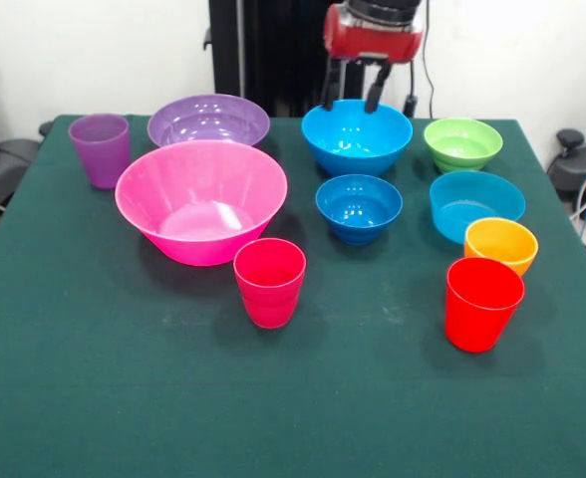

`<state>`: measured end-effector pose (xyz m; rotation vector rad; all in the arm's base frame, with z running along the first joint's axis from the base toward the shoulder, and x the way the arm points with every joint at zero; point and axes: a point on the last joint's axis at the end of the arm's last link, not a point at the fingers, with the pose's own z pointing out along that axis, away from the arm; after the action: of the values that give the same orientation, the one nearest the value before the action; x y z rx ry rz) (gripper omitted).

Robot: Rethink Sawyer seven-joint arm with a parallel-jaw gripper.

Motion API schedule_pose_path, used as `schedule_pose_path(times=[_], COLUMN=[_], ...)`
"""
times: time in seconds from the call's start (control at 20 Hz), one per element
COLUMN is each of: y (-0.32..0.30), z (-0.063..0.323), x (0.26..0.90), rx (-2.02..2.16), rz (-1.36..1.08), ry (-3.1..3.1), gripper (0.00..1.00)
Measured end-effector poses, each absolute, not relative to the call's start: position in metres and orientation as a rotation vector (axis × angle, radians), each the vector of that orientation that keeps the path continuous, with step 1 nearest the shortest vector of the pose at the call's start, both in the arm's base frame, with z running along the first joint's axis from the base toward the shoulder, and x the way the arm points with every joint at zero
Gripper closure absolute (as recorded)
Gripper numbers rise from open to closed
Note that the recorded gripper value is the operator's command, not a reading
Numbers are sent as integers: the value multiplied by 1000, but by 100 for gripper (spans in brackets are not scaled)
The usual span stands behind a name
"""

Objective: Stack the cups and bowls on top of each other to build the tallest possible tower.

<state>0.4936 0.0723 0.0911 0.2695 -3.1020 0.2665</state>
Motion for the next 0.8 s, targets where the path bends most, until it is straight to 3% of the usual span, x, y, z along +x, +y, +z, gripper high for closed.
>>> schedule_pose_path(times=[0.8], y=[43], z=[66], x=[528], rx=[437], rz=[603], ry=[-3048], gripper=[0])
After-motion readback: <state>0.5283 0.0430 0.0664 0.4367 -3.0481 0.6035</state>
